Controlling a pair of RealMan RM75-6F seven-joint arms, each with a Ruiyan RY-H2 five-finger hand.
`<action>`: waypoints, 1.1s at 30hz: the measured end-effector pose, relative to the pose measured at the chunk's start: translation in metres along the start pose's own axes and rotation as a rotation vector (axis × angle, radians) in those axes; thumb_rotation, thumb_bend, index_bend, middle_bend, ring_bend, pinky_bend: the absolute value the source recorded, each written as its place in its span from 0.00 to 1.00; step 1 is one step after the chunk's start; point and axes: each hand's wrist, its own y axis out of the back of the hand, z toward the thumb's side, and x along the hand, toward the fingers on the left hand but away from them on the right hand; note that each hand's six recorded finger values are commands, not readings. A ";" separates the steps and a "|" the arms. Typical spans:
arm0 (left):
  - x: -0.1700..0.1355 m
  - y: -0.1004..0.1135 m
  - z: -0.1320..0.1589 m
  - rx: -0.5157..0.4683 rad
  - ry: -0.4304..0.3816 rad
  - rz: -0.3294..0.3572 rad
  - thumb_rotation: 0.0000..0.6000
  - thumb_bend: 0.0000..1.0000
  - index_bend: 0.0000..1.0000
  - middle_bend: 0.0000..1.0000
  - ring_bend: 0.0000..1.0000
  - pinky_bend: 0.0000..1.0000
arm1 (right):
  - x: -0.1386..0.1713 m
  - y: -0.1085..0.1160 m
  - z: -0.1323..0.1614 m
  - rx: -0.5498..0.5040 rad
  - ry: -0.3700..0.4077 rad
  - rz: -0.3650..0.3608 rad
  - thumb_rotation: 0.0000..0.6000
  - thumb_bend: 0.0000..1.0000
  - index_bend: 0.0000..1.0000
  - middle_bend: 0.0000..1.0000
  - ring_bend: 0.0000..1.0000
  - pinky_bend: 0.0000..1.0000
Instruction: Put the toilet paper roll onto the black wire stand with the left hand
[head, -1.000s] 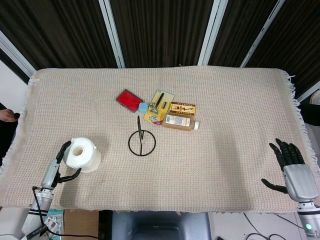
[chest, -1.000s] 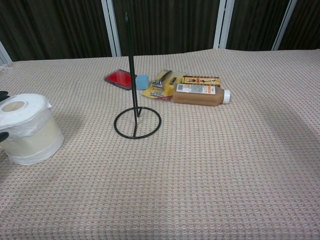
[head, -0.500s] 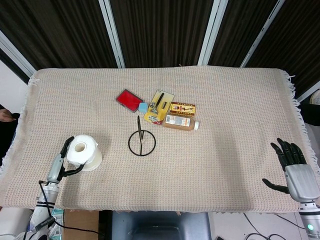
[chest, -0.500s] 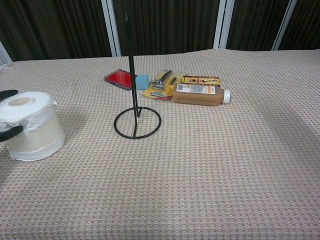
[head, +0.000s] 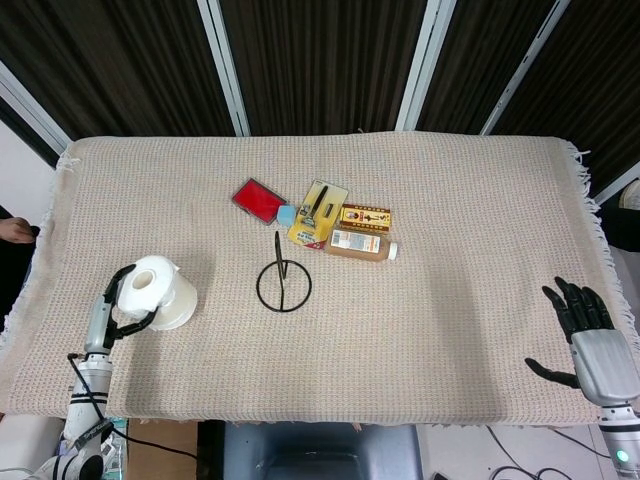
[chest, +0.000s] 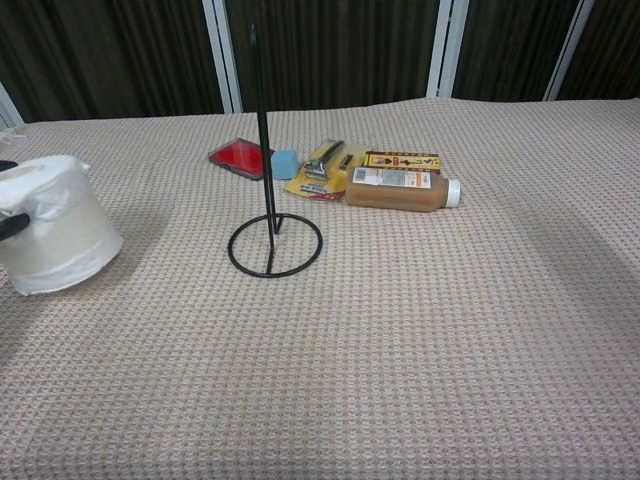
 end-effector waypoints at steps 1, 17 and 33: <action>0.001 0.003 0.005 0.002 -0.021 0.014 1.00 0.78 0.68 0.80 0.80 1.00 | 0.000 0.000 0.000 0.000 0.001 0.001 1.00 0.06 0.00 0.00 0.00 0.00; 0.052 0.018 0.171 -0.149 -0.437 0.135 1.00 0.77 0.68 0.81 0.80 1.00 | -0.001 -0.006 0.002 0.008 0.004 0.024 1.00 0.06 0.00 0.00 0.00 0.00; 0.060 -0.030 0.226 -0.343 -0.364 -0.052 1.00 0.77 0.68 0.81 0.80 1.00 | -0.002 -0.005 0.002 0.000 0.008 0.027 1.00 0.06 0.00 0.00 0.00 0.00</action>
